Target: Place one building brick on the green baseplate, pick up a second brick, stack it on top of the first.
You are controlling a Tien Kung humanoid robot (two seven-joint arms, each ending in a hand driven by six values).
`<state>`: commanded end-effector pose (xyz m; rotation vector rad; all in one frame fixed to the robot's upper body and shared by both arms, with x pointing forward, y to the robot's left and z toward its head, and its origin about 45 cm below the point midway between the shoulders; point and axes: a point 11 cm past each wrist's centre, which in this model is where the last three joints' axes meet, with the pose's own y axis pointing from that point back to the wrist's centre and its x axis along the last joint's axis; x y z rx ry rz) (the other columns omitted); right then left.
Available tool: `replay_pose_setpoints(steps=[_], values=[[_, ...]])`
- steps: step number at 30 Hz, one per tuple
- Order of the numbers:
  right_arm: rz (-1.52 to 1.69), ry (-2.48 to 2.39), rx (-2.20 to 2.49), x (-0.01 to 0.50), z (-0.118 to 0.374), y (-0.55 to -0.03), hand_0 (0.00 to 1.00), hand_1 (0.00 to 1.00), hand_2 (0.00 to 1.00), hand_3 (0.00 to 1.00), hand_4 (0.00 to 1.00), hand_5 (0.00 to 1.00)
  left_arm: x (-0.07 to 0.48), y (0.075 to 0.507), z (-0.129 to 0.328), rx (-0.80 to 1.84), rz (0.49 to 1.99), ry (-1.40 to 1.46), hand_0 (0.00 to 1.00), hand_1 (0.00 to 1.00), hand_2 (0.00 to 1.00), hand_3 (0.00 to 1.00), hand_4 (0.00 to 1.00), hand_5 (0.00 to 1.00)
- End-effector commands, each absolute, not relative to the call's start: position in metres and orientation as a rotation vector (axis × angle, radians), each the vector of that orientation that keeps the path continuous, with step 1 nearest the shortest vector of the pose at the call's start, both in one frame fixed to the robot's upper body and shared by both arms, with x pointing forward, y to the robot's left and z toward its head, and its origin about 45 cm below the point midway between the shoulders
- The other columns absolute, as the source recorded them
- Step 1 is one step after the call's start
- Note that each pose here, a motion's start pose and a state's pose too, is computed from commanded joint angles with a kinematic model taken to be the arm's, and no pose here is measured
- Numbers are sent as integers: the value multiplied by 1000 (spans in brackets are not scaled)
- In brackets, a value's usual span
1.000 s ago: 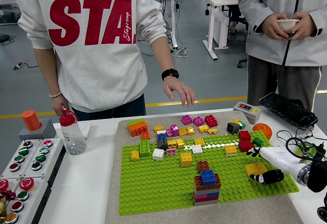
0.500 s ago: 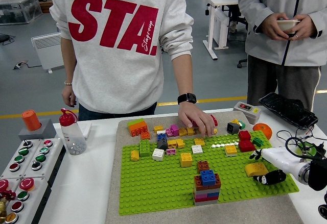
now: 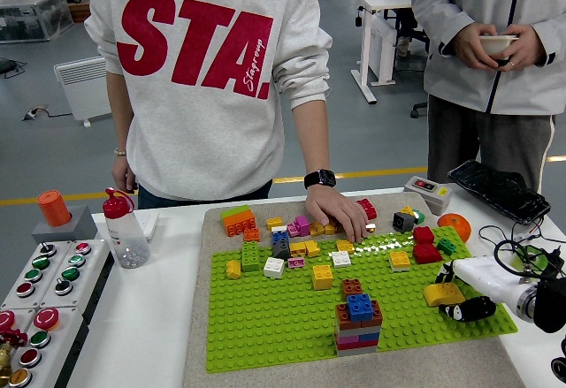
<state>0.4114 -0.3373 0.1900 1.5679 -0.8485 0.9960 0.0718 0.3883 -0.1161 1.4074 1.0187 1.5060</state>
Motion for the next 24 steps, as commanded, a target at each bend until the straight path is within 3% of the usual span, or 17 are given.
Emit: replay_pose_setpoints(steps=[19,20,24], values=[[1046,-881,1567,411,193,-336,684,673,682,581,635,345,74,389,-115,1406,1506,1013,663,685,695,577,291,998],[1049,-882,1567,411,193,-336,668,663,664,515,610,324,74,389,-115,1406,1507,1013,663,685,693,577,293,998],[1066,-890,1570,411,195,-336,668,663,664,515,610,324,76,390,-115,1405,1507,1010,663,685,693,577,293,998]])
